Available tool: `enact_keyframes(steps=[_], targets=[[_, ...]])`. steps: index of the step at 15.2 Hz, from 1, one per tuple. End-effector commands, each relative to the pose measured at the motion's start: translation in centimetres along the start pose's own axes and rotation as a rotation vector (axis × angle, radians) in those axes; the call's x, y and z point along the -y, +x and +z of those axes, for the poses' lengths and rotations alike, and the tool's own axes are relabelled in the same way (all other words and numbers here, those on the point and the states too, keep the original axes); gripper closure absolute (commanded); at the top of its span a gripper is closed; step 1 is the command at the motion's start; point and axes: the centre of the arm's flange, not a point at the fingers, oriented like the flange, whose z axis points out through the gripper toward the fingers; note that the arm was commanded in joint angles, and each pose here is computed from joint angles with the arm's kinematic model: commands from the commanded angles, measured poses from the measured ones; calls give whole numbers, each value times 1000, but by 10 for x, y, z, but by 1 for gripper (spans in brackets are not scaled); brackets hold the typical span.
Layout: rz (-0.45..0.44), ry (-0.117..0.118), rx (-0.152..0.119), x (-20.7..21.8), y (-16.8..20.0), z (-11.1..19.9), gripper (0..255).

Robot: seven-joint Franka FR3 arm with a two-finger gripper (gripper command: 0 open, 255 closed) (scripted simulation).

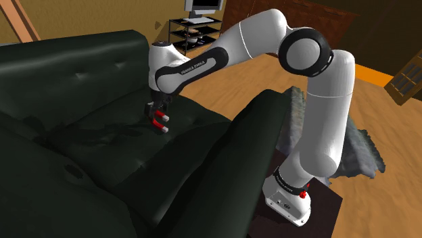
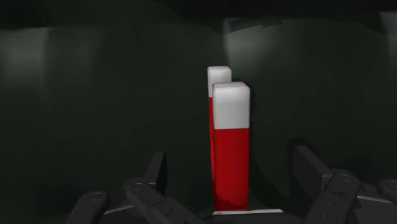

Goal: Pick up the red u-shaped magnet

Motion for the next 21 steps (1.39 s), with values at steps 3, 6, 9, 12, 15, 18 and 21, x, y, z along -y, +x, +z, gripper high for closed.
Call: enact_keyframes(steps=[3,6,9,12,15,18,21], targets=[[0,0,0,0,0,14,0],[0,0,0,-1,-1,14,255],[0,0,0,-1,-1,14,255],[0,0,0,-1,-2,14,255],[0,0,0,0,0,3,255],[0,0,0,0,1,-12,255],[0,0,0,-1,1,-28,255]])
